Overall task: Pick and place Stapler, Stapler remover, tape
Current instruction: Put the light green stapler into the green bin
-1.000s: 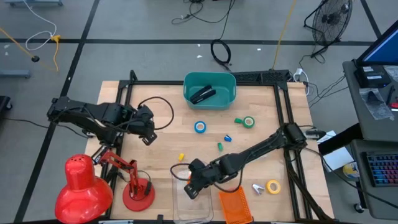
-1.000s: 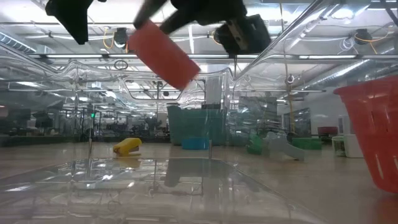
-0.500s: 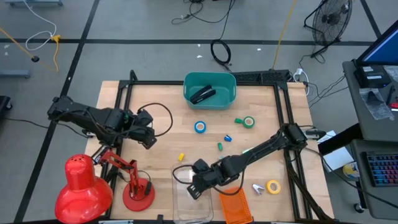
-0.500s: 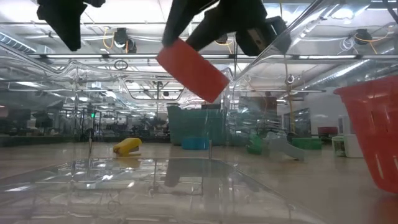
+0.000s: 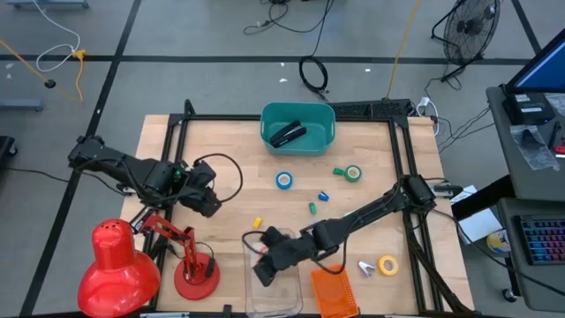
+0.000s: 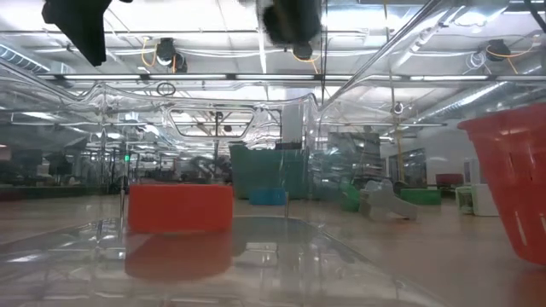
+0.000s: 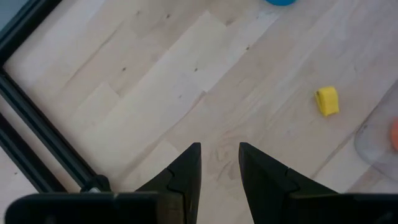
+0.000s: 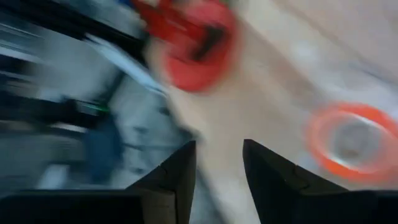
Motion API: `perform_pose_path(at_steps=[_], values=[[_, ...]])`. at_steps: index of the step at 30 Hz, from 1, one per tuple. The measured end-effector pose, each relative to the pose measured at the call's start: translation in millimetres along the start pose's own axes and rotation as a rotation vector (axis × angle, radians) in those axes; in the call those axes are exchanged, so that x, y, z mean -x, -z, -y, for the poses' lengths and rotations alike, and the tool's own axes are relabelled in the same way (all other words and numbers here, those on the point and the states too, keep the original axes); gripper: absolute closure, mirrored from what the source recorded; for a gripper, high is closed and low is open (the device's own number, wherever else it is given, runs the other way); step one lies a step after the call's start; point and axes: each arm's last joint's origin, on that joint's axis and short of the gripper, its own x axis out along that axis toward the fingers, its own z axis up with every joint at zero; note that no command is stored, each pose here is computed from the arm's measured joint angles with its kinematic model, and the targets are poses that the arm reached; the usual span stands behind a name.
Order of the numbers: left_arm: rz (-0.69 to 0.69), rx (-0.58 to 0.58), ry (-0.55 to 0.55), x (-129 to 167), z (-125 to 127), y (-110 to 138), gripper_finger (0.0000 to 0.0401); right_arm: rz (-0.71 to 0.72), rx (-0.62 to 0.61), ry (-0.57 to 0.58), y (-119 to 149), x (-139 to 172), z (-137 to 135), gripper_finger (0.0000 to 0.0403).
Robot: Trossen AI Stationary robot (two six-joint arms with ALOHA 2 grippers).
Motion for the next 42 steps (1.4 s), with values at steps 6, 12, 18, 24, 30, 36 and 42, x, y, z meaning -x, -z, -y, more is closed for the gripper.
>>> perform_pose_path(at_steps=[6, 12, 18, 24, 30, 36, 42], values=[[0.043, 0.019, 0.002, 0.7, 2.1, -0.4, 0.0290, 0.208, 0.057, -0.467, -26.6, 11.5, -40.4, 0.0274], [0.068, 0.032, 0.029, 0.9, 5.3, -2.4, 0.0290, 0.401, 0.136, -0.913, -74.6, 46.8, -58.9, 0.0274], [0.078, 0.039, 0.050, 1.4, 7.5, -2.8, 0.0290, 0.479, 0.291, -0.899, -137.9, 115.6, -57.2, 0.0294], [0.079, 0.057, 0.068, 3.9, 10.8, 2.2, 0.0290, 0.685, 0.454, -0.487, -201.0, 214.3, -24.3, 0.0317], [0.090, 0.074, 0.118, 7.9, 17.6, 8.4, 0.0290, 0.891, 0.447, -0.647, -231.0, 277.5, -14.7, 0.0320], [0.131, 0.074, 0.134, 11.2, 21.5, 13.1, 0.0290, 0.709, 0.459, -0.797, -228.5, 273.4, -16.5, 0.0301], [0.141, 0.068, 0.137, 12.6, 22.4, 15.5, 0.0290, 0.444, 0.638, -0.478, -179.5, 232.3, -20.8, 0.0311]])
